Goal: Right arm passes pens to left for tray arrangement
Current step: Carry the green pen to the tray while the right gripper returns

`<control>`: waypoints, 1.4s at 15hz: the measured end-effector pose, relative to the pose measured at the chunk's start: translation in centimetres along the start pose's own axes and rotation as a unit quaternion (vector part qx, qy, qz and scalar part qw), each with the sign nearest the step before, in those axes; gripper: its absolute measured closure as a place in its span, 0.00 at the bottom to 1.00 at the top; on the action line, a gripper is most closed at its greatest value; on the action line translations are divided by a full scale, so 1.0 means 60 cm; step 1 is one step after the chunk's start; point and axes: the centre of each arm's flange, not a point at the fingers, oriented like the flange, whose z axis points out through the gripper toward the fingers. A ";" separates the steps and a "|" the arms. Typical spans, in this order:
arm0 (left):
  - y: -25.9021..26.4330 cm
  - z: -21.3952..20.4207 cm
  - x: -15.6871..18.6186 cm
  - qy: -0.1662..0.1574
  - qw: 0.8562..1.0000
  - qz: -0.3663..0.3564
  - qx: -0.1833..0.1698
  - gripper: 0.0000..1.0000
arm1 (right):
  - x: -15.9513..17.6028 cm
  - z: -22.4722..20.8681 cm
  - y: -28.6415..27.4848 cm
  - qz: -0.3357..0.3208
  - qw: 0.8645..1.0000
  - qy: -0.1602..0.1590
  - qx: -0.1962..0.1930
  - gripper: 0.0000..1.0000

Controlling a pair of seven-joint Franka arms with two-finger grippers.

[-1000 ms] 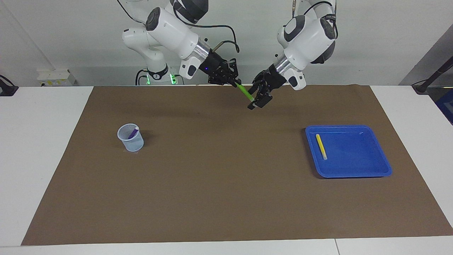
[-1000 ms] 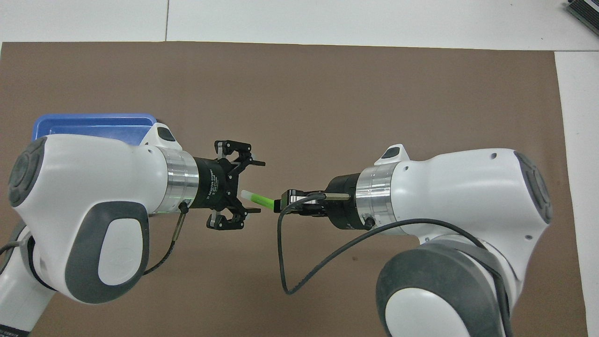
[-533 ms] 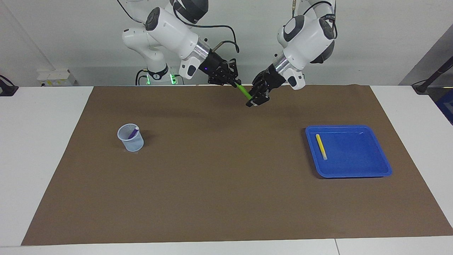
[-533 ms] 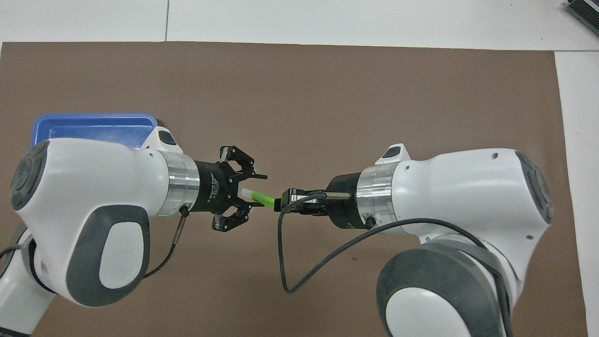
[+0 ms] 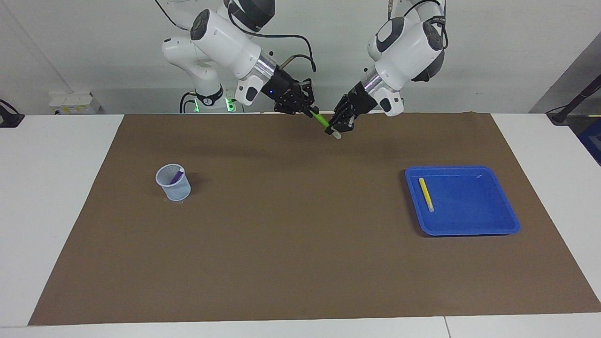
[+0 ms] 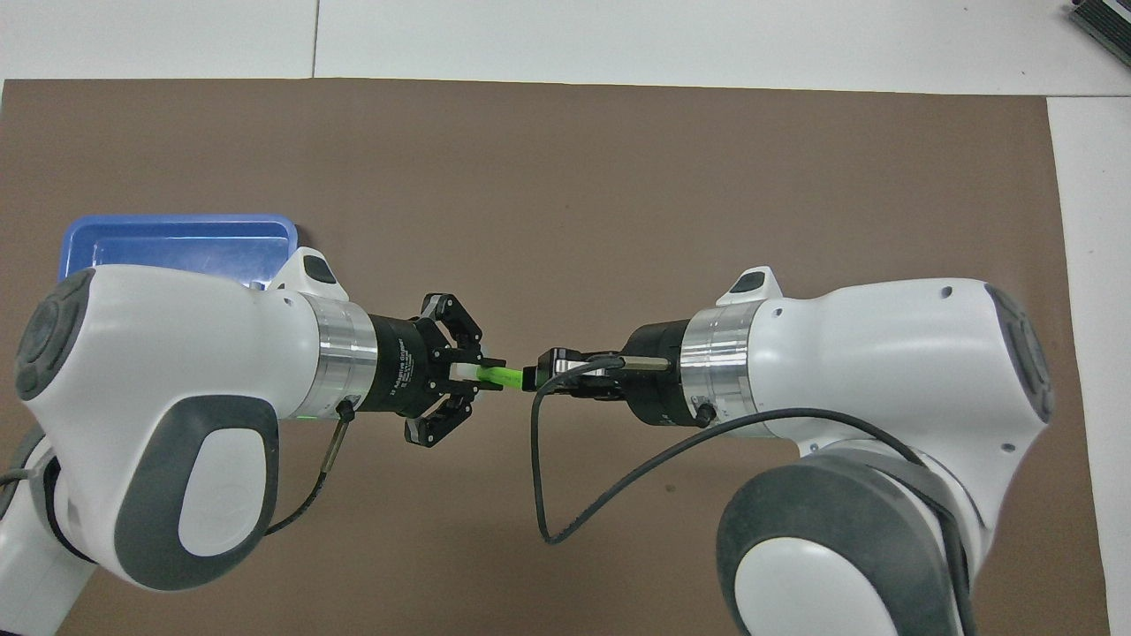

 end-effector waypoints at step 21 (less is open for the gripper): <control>-0.007 -0.027 0.052 0.009 0.989 0.142 0.042 0.81 | 0.008 -0.017 0.073 -0.053 0.985 -0.025 -0.161 0.00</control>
